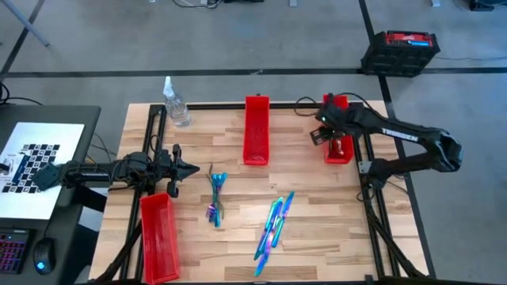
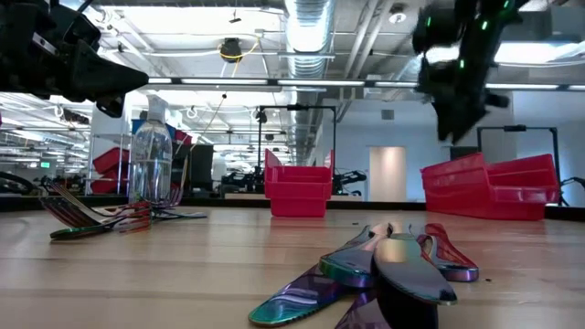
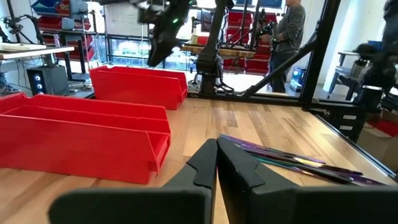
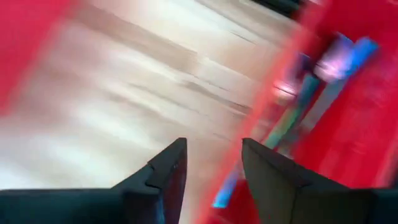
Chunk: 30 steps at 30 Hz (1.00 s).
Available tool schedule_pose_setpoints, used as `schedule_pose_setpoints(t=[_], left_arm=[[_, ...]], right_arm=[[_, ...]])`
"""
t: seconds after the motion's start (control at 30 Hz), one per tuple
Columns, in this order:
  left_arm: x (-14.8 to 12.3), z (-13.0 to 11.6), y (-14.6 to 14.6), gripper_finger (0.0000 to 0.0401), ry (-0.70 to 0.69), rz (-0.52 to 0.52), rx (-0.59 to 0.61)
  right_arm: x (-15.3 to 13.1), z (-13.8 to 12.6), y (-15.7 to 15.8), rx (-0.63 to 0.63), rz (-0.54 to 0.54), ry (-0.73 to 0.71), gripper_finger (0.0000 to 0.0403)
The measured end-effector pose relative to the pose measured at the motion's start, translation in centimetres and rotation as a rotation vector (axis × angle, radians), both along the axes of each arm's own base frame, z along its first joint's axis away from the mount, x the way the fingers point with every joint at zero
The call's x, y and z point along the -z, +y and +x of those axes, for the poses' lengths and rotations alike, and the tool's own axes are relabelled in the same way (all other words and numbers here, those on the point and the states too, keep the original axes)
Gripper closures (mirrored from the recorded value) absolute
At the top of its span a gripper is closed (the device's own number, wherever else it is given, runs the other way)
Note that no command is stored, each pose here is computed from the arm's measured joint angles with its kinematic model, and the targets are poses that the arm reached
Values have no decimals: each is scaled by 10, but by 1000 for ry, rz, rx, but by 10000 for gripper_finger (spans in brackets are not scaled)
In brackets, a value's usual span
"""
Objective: Sort silverware
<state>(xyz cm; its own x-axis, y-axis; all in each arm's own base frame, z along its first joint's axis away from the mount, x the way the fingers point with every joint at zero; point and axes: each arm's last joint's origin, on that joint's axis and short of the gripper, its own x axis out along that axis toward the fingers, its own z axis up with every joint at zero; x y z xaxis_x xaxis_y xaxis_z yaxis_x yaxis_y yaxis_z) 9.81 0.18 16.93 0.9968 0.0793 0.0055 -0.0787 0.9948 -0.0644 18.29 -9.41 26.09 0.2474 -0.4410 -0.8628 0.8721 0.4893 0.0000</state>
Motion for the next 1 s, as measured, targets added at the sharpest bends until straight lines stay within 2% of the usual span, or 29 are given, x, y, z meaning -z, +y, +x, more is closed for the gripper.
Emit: schedule_pose_setpoints(t=[0.2, 0.4, 0.5, 0.63, 0.77, 1.0], left_arm=[[0, 0, 0, 401, 0, -1, 0], [0, 0, 0, 401, -1, -5, 0], [0, 0, 0, 401, -7, -17, -1], [-2, 0, 0, 401, -21, -27, -6], [-4, 0, 0, 401, -47, -69, -5], [1, 0, 0, 401, -4, -117, 4]], right_arm=[[-11, 23, 59, -250, 1, -162, 248], [7, 53, 131, -547, 36, -210, 249], [22, 68, 163, -638, 59, -235, 250], [47, 83, 196, -683, 110, -249, 251], [74, 86, 222, -701, 180, -188, 251], [97, 104, 253, -700, 234, -238, 250]])
